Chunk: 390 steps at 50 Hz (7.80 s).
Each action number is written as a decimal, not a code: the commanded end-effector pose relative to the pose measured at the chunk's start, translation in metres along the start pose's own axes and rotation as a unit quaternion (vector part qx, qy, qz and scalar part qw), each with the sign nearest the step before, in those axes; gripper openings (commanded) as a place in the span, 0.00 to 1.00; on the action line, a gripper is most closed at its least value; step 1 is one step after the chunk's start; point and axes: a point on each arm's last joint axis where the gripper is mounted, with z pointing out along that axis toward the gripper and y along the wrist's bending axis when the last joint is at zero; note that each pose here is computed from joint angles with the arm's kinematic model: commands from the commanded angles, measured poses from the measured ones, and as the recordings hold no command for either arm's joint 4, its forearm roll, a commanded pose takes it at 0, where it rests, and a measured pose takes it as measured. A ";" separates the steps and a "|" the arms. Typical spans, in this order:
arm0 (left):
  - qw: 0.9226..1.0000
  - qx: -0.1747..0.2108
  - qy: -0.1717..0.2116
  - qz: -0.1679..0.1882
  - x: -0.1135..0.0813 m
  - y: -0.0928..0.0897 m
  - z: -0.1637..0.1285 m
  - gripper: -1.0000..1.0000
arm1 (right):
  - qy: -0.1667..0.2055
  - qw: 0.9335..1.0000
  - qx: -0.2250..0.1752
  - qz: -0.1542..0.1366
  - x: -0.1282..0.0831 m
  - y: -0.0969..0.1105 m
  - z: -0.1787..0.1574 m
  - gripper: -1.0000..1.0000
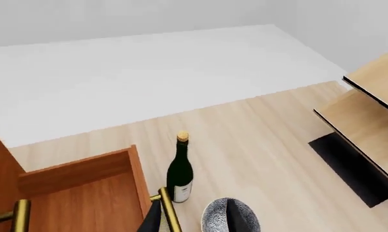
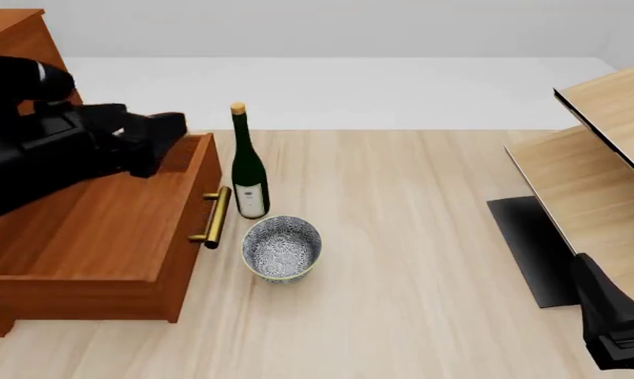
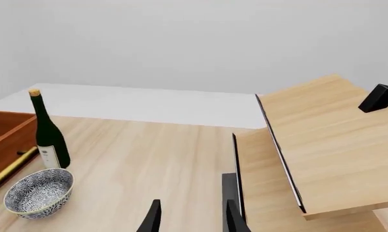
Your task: Put the wine bottle in the bottom drawer of the cabinet.
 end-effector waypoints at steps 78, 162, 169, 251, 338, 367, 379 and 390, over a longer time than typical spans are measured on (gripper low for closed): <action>0.994 0.009 -0.086 0.065 0.031 -0.001 0.101 1.00 | 0.006 1.000 -0.002 0.003 0.002 0.000 0.001 1.00; 0.997 -0.014 -0.055 0.048 0.060 0.017 0.169 1.00 | 0.025 1.000 -0.004 0.007 0.004 0.001 0.005 1.00; 0.997 -0.017 -0.054 0.048 0.062 0.019 0.175 1.00 | 0.026 1.000 -0.004 0.007 0.004 0.000 0.005 1.00; 0.999 -0.009 -0.027 0.045 0.086 0.016 0.210 0.00 | 0.033 0.999 -0.004 0.005 0.004 0.001 0.008 1.00; 0.980 0.007 -0.191 0.057 -0.085 -0.008 0.044 0.00 | 0.013 1.000 -0.011 0.000 0.002 0.001 0.003 1.00; 0.979 -0.051 -0.192 0.053 -0.113 0.013 -0.029 0.00 | 0.007 1.000 -0.015 -0.003 0.001 0.002 0.003 1.00; 0.982 -0.060 -0.165 0.068 -0.119 0.012 -0.051 0.00 | 0.008 1.000 -0.018 -0.005 0.001 0.002 0.003 1.00; 0.987 -0.087 -0.122 0.052 -0.122 0.020 -0.062 0.00 | 0.008 1.000 -0.018 -0.005 0.001 0.002 0.003 1.00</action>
